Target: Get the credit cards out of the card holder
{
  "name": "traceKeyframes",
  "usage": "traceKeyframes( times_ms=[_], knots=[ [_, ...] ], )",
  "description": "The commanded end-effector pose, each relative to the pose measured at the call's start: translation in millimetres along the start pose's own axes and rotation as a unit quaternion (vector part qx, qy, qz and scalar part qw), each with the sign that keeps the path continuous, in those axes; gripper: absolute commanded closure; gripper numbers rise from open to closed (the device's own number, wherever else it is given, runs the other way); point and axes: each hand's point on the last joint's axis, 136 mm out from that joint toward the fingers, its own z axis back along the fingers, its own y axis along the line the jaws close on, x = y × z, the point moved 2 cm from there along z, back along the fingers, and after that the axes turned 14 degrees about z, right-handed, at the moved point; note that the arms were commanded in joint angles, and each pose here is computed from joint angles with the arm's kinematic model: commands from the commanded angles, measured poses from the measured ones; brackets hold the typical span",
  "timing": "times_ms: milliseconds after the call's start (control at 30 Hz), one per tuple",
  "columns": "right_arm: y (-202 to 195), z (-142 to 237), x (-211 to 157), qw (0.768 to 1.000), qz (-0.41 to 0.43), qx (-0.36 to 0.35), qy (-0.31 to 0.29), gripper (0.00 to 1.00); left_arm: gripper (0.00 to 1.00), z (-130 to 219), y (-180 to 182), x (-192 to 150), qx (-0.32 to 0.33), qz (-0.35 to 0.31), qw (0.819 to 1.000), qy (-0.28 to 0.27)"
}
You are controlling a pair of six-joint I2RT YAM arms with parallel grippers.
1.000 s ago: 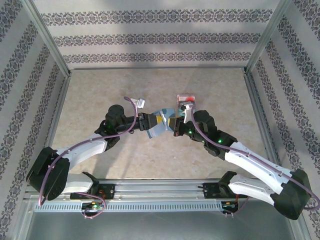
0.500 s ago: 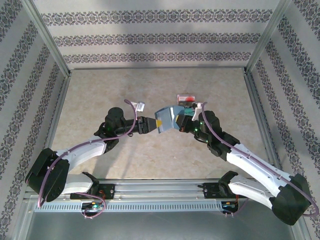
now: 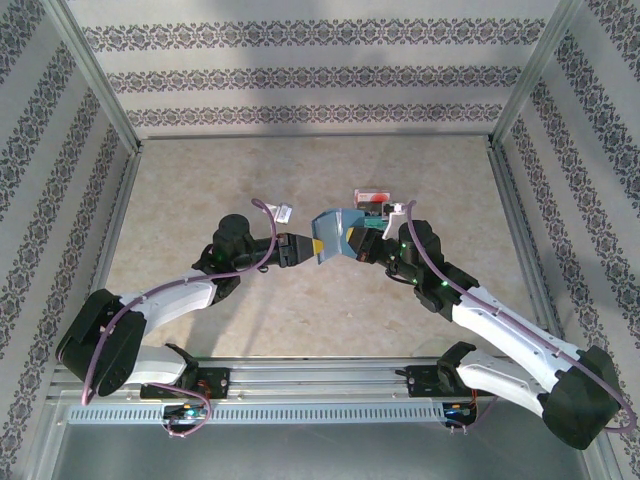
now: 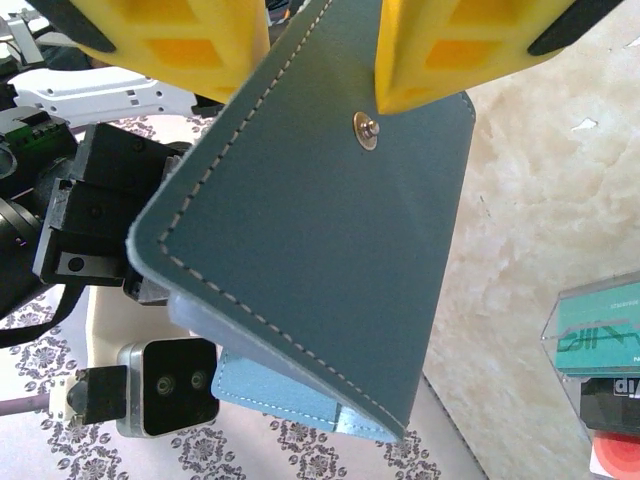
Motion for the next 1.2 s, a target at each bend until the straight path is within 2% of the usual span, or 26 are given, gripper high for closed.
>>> traceKeyframes(
  times_ms=[0,233,300,367,533,900,1033,1167],
  knots=[
    [11,2,14,0.999,0.000,0.026,-0.024,1.00,0.70,-1,-23,5,-0.034,-0.039,0.999,-0.004],
    [14,1,10,0.999,0.011,0.037,-0.013,1.00,0.85,2,-28,7,-0.033,-0.048,0.998,-0.013],
    [17,1,7,0.999,0.028,0.041,-0.009,0.91,0.88,3,-31,8,-0.035,-0.052,0.998,-0.016],
    [20,1,3,0.998,0.052,0.038,0.001,0.77,0.90,4,-33,8,-0.035,-0.055,0.998,-0.017],
    [23,-2,-2,0.995,0.092,0.019,0.017,0.66,1.00,6,-36,9,-0.033,-0.061,0.997,-0.023],
    [29,-8,-7,0.984,0.167,-0.007,0.055,0.41,1.00,10,-42,9,-0.034,-0.069,0.997,-0.025],
    [32,-9,-10,0.981,0.184,-0.011,0.064,0.36,1.00,11,-44,8,-0.034,-0.072,0.997,-0.025],
    [32,-12,-14,0.977,0.197,-0.019,0.075,0.36,1.00,13,-46,8,-0.036,-0.075,0.996,-0.026]
  ],
)
